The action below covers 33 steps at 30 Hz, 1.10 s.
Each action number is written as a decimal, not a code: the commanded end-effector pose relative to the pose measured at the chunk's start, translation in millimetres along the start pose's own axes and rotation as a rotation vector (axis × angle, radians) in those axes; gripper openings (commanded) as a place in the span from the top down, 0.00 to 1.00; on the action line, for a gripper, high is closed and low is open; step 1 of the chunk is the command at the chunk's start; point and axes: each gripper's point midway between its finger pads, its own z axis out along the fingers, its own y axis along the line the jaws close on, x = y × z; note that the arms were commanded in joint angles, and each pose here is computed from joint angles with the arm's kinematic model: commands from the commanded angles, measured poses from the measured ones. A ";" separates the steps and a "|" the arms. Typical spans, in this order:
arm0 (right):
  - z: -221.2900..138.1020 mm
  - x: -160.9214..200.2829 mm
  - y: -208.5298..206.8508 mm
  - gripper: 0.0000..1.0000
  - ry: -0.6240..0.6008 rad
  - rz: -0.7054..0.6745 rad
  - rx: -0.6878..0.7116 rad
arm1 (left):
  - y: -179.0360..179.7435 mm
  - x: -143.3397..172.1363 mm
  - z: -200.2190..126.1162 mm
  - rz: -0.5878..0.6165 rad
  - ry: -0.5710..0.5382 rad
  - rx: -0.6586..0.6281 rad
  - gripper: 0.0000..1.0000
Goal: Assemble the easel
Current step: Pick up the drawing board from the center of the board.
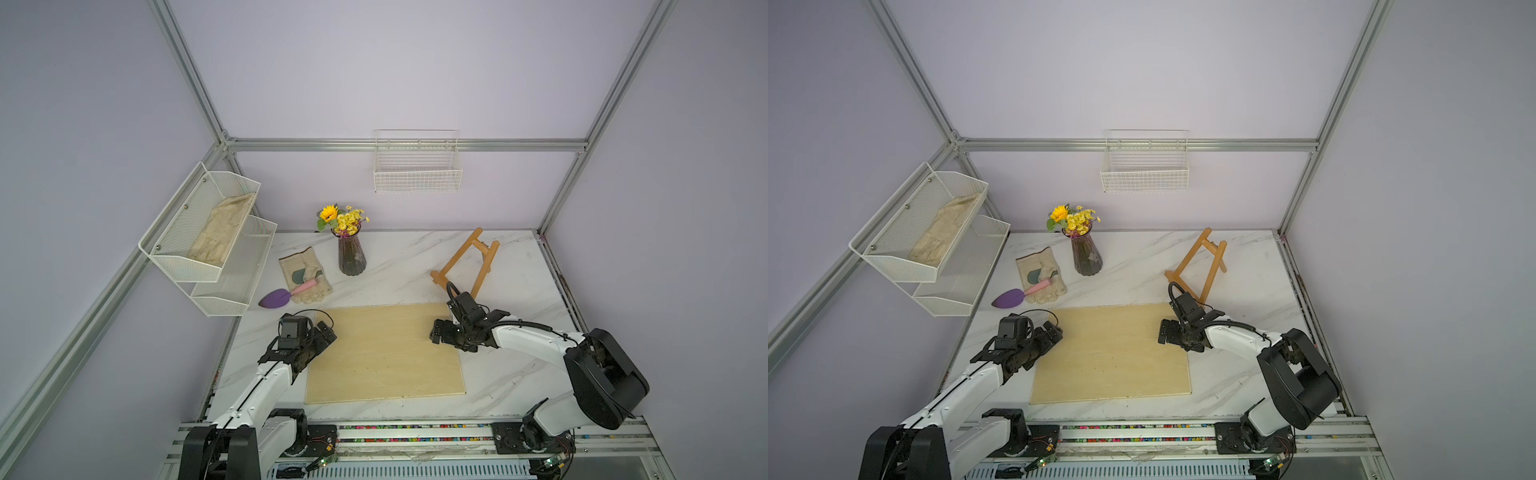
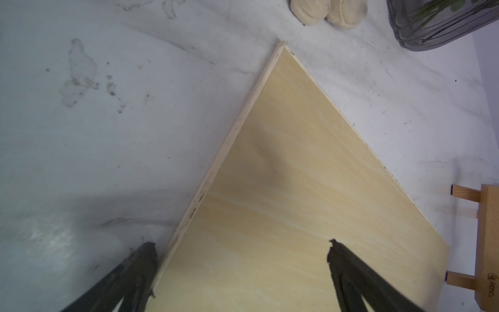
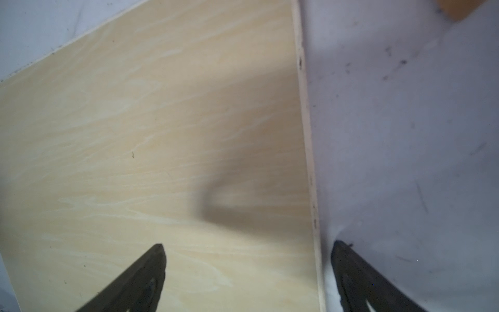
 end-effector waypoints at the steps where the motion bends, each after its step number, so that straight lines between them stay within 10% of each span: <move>1: 20.9 49.4 -9.0 0.03 0.183 0.041 -0.044 | 13.9 69.0 2.9 -0.035 0.283 -0.032 0.00; 15: -89.4 17.6 123.4 0.03 0.191 -0.031 -0.748 | -8.6 86.1 1.7 -0.058 0.314 0.093 0.00; 33: -150.8 12.3 90.7 0.03 0.175 0.097 -0.901 | -4.5 81.7 2.3 -0.071 0.285 0.073 0.00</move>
